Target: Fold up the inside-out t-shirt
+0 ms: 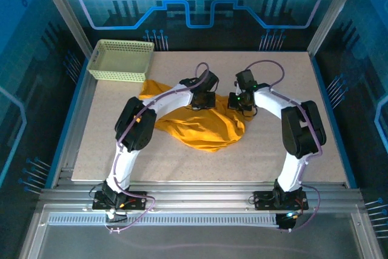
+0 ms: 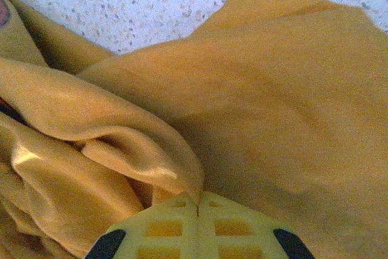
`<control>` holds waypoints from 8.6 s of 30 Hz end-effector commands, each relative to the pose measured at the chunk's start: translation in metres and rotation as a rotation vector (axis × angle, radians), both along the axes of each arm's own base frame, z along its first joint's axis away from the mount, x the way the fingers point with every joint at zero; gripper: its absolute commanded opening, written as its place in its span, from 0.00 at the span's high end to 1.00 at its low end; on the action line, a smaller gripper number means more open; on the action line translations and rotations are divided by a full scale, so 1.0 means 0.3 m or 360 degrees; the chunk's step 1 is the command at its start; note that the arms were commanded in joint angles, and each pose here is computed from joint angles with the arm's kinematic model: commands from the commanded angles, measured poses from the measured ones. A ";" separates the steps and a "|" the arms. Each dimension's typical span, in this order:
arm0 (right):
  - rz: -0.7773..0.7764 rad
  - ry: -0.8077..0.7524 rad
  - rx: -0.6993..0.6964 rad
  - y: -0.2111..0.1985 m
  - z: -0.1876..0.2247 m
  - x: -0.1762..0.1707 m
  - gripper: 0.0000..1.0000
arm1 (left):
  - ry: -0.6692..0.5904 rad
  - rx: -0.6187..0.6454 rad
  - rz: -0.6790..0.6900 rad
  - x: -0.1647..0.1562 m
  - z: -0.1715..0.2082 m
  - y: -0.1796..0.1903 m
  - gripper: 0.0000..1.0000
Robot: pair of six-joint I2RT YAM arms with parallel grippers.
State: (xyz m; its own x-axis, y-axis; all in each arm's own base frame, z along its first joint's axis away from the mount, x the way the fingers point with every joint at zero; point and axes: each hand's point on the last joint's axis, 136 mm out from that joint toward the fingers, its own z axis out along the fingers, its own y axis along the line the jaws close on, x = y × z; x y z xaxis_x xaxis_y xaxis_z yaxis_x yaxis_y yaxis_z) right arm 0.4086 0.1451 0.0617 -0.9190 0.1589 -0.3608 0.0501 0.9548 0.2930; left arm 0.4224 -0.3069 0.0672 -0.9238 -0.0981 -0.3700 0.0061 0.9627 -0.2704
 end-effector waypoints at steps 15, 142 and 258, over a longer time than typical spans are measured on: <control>-0.0141 -0.0198 0.0141 -0.160 0.178 -0.175 0.93 | -0.0385 -0.0490 -0.0214 -0.435 0.243 0.141 1.00; 0.0381 -0.0327 0.0204 0.361 0.472 -0.230 0.46 | -0.0632 -0.0125 0.0076 -0.313 0.279 0.288 0.31; 0.0465 -0.0202 -0.0190 0.325 0.065 -0.190 0.59 | -0.0173 -0.0101 -0.0137 -0.137 0.119 0.189 0.94</control>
